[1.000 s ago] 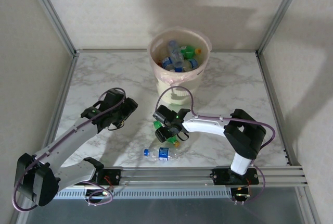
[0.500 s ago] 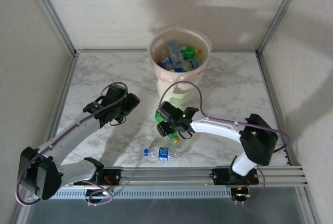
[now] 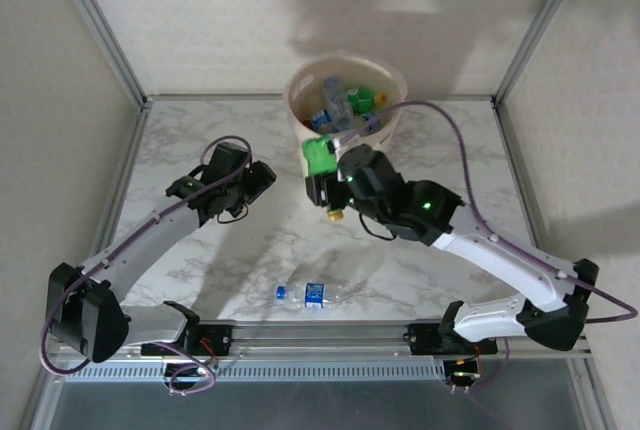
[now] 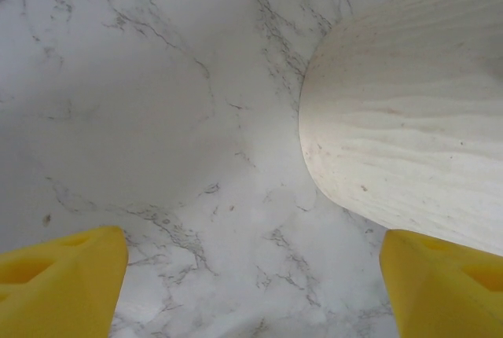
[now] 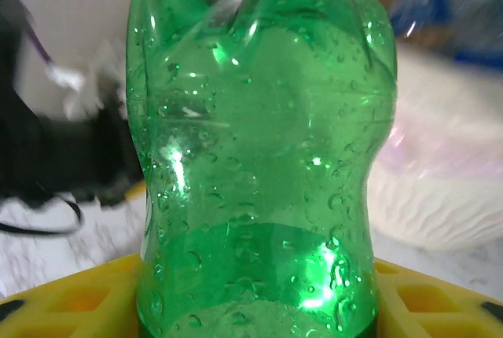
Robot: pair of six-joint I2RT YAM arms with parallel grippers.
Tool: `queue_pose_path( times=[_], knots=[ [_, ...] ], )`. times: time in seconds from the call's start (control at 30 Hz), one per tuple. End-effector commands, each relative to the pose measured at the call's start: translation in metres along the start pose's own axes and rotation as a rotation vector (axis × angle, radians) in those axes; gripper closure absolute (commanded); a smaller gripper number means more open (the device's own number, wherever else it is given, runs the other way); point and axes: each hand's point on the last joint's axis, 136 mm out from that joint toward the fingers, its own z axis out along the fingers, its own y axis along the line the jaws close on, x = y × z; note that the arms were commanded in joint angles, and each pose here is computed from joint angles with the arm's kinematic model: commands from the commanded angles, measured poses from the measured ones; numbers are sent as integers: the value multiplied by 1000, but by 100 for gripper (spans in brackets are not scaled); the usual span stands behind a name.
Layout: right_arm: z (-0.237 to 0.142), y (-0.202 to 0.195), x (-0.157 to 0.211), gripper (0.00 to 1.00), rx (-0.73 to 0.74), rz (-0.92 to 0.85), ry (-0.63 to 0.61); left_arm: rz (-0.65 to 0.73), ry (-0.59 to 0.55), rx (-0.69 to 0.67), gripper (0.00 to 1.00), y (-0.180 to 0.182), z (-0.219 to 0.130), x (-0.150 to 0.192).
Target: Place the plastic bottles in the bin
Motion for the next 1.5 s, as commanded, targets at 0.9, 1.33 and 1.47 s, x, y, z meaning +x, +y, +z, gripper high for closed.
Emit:
queue_pose_path(
  times=[0.9,1.33,1.47],
  knots=[
    [33,-152,-145,55,377,254,-103,101,-61,54,16,-9,-20,-10],
    [67,-166,-121,54,407,263,-27,118,-66,59,15,-3,-28,-8],
    [72,-172,-121,47,426,256,-20,108,-63,59,15,-1,-28,-6]
  ],
)
